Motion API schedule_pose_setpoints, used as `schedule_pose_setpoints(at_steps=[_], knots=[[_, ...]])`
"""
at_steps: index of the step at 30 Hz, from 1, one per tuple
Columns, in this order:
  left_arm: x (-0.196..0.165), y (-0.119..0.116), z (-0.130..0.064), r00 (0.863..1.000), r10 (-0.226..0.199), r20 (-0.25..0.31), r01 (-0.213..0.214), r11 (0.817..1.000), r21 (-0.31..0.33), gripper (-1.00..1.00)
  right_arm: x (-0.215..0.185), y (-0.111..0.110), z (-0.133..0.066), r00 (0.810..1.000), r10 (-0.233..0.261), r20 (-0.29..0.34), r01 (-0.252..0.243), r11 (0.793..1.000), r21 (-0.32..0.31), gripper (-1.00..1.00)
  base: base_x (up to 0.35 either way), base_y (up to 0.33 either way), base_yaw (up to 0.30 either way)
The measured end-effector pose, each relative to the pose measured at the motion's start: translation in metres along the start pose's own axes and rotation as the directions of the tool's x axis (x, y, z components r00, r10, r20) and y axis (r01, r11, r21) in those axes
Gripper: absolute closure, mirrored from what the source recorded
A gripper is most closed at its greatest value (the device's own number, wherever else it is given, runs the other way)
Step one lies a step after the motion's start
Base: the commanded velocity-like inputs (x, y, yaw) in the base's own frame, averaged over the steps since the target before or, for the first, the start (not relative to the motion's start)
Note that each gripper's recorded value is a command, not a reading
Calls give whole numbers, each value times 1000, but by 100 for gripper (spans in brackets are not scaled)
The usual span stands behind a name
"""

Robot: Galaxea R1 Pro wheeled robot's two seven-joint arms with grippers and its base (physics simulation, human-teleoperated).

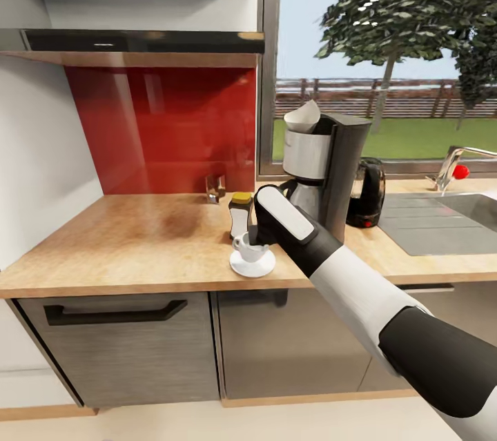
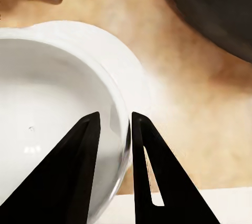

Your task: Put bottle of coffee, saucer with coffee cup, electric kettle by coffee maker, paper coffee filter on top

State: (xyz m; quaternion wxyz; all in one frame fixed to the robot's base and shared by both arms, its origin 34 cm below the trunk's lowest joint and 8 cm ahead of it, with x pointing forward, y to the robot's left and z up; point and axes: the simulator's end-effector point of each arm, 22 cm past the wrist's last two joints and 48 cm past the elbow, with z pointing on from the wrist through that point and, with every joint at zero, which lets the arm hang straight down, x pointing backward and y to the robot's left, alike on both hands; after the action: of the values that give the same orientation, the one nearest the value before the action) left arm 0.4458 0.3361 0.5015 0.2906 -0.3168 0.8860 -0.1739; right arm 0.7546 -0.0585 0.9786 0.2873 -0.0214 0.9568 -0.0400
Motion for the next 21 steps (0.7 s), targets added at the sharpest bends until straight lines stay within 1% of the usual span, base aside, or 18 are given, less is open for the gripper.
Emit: schedule_pose_setpoints(at_steps=[3,6,15,21], knots=[[0,0,0,1000,0,0,0,1000,1,-100,0,0,0,1000,0,0,0,1000,-2,100,0,0,0],[2,3,4,1000,1,0,-1,1000,1,-100,3,1,4,1000,0,0,0,1000,-2,100,0,0,0],[2,2,4,1000,1,0,-1,1000,2,-100,3,1,4,1000,0,1,0,1000,-2,100,1,0,0],[2,2,4,1000,0,1,0,1000,2,-100,3,1,4,1000,0,1,0,1000,-1,100,53,0,0]])
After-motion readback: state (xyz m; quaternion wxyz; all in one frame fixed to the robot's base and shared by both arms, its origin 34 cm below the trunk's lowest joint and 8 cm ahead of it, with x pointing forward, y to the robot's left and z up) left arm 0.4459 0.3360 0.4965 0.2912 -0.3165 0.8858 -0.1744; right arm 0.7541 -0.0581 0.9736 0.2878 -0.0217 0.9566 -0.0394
